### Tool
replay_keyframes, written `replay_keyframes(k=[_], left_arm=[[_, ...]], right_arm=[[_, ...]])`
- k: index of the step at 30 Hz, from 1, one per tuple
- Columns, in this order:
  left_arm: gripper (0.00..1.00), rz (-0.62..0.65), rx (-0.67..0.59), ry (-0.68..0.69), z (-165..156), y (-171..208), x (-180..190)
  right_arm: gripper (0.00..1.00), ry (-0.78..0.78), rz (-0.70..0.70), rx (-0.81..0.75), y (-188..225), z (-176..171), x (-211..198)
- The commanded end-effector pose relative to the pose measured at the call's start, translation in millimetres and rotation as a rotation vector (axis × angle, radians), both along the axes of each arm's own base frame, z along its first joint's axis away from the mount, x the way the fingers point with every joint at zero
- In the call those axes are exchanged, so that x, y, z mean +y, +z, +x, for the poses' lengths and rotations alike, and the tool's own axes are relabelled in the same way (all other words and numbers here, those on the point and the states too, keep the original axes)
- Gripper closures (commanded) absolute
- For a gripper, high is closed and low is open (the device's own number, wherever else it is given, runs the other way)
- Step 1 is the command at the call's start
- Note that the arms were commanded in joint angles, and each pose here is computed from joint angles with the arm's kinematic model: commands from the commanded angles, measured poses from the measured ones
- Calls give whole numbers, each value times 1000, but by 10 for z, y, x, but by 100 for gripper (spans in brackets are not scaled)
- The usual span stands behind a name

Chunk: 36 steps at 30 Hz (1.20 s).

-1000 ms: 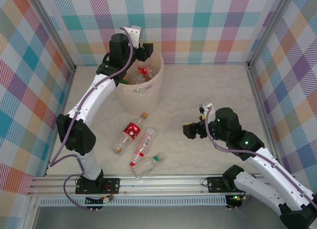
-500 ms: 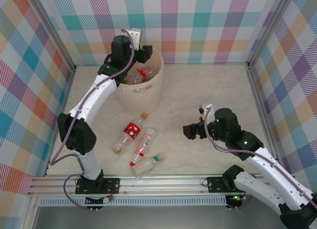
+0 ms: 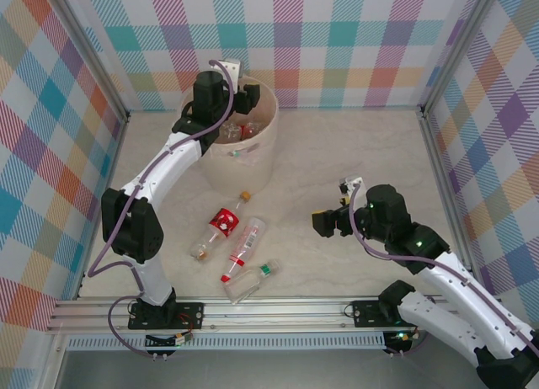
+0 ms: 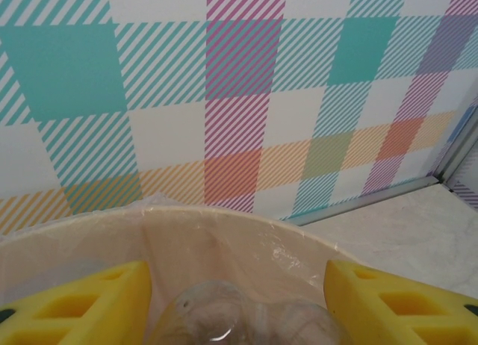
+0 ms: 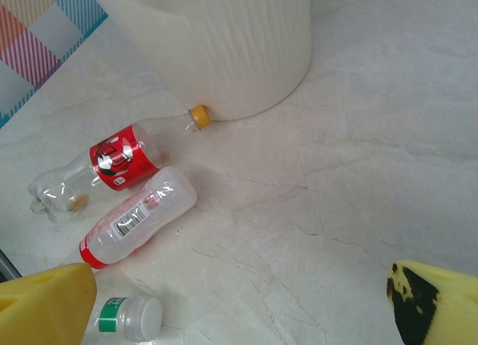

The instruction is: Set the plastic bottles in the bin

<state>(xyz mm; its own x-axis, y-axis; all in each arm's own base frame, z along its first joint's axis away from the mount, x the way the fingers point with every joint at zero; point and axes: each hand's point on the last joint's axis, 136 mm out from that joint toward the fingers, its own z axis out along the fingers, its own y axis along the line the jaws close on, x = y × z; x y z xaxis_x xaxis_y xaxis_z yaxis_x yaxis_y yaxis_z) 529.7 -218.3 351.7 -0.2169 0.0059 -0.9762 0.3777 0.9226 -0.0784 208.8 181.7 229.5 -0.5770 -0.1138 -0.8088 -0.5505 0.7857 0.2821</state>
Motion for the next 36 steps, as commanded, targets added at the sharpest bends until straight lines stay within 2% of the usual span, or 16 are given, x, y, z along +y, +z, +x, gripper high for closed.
replay_keyframes(k=[1, 8, 10, 14, 17, 22, 29, 36], left_arm=[[50, 61, 226, -63, -67, -768, -138], [14, 35, 165, -96, -121, -247, -183], [7, 22, 135, -114, -173, -60, -193], [0, -66, 67, -155, -269, 403, -156], [0, -161, 19, -163, -323, 746, -21], [0, -218, -31, -51, -259, 1031, 319], [26, -227, 23, 57, 10, 773, 501], [60, -213, 131, 90, 174, 266, 494]], right_arm=[[1, -11, -9, -4, -15, 36, -11], [1, -13, -17, 5, -43, 70, 7], [1, -12, -21, 8, -52, 83, 18], [1, -5, -22, 17, -74, 105, 51], [1, 0, -23, 22, -88, 114, 68], [1, 1, -24, 29, -117, 133, 87], [1, 7, -28, 35, -131, 137, 105], [1, 0, -36, 36, -132, 116, 66]])
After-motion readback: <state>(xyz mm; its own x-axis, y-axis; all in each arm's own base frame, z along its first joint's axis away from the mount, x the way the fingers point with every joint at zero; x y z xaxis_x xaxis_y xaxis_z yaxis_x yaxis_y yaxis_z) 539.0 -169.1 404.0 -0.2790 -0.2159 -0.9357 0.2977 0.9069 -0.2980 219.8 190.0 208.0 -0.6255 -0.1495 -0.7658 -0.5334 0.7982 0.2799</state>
